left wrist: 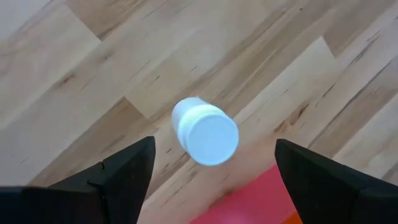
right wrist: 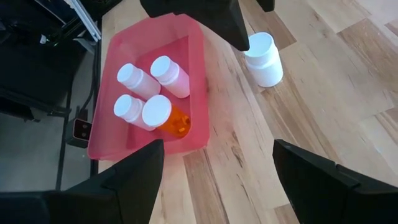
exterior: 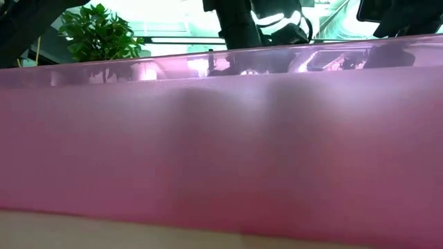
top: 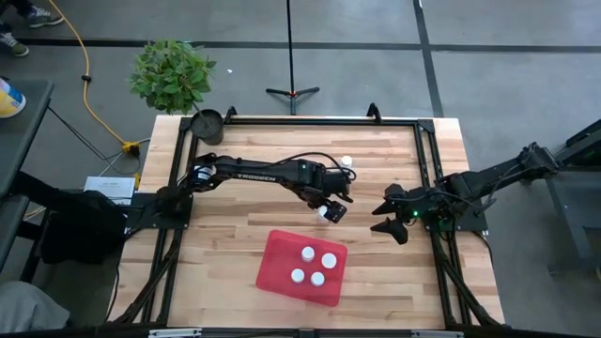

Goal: Pick and place pill bottles into a basket
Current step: Put the white medicine bottle into the red container

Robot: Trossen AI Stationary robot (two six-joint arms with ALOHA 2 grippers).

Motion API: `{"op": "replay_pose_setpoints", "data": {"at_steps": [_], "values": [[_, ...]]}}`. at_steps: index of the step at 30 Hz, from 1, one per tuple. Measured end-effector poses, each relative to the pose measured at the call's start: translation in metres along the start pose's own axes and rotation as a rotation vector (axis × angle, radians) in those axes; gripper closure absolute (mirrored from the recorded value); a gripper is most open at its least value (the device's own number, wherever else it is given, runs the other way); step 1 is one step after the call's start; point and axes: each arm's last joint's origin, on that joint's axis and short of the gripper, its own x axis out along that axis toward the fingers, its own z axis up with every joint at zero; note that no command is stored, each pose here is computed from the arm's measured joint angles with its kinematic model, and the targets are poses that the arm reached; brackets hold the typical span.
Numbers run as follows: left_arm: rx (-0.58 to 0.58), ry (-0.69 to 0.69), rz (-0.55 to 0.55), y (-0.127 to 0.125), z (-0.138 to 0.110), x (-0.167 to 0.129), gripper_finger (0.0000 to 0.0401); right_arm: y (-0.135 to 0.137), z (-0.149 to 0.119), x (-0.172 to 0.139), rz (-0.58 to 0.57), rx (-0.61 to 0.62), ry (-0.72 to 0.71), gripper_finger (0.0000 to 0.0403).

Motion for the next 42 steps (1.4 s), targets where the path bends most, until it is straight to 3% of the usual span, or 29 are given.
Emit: {"op": "replay_pose_setpoints", "data": {"at_steps": [15,32,42], "values": [[0.139,-0.066,-0.002,-0.008,-0.002,0.0,0.0036,0.0,0.0,0.003,-0.005,-0.002,0.011,0.0111],[0.321,-0.021,-0.026,-0.011,-0.008,0.0,0.0036,0.0,0.0,0.003,-0.005,-0.002,0.013,0.0111],[0.347,0.068,0.038,-0.005,-0.012,0.032,0.0036,0.0,-0.001,0.003,-0.006,0.003,0.014,0.0111]]}}
